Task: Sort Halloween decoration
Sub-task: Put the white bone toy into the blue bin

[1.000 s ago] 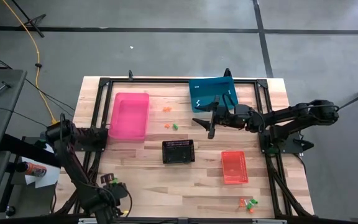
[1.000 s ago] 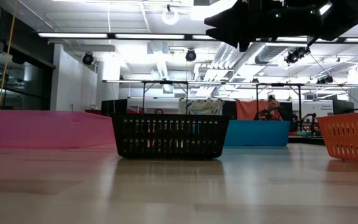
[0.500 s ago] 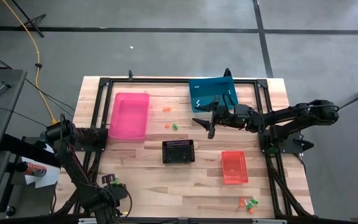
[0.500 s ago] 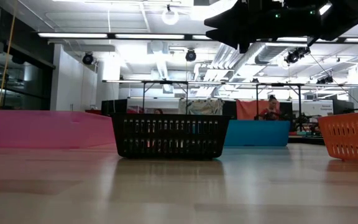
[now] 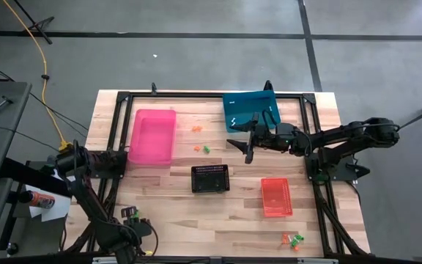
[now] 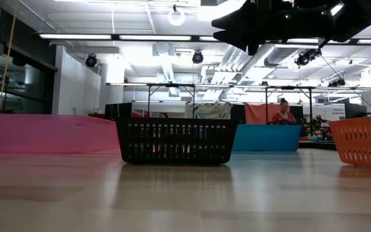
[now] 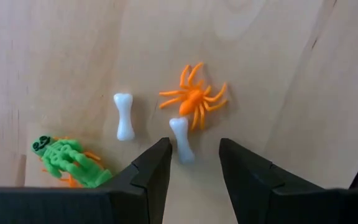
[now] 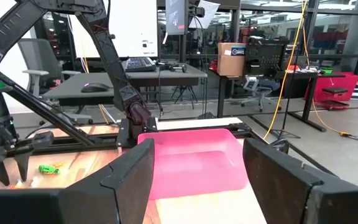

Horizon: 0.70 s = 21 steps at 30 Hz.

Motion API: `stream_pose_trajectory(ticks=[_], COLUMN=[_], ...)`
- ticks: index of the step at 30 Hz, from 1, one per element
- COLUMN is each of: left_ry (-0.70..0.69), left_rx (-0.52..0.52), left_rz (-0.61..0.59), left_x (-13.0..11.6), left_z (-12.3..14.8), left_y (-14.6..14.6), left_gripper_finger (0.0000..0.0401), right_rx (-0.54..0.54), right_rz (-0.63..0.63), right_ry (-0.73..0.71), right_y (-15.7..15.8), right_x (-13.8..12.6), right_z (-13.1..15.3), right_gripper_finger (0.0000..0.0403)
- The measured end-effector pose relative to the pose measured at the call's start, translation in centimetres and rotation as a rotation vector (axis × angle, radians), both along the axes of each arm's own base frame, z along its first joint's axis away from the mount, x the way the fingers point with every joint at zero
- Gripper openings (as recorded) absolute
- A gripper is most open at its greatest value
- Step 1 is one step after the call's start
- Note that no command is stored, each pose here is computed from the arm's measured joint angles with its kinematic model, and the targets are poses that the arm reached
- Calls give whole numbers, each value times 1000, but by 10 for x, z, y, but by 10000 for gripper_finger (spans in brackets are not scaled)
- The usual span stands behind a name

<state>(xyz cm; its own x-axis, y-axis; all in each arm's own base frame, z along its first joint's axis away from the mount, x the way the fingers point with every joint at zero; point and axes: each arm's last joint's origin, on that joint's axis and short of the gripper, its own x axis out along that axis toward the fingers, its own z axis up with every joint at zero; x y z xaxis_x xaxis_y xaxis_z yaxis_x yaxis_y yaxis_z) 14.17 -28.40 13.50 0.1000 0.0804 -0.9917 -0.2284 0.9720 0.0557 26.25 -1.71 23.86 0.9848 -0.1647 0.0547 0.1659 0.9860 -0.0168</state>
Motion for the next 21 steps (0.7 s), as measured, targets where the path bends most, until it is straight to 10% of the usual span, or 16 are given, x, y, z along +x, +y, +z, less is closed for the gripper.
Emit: stream_pose_trajectory(ticks=[21], left_ry=[17], left_rx=[21], left_rz=[30], left_x=[12], left_z=[-1], left_y=[9], left_gripper_finger=[5], right_rx=[0], right_rz=[0], right_ry=[0], right_y=[0], right_x=[0], right_z=[0], right_gripper_finger=[240])
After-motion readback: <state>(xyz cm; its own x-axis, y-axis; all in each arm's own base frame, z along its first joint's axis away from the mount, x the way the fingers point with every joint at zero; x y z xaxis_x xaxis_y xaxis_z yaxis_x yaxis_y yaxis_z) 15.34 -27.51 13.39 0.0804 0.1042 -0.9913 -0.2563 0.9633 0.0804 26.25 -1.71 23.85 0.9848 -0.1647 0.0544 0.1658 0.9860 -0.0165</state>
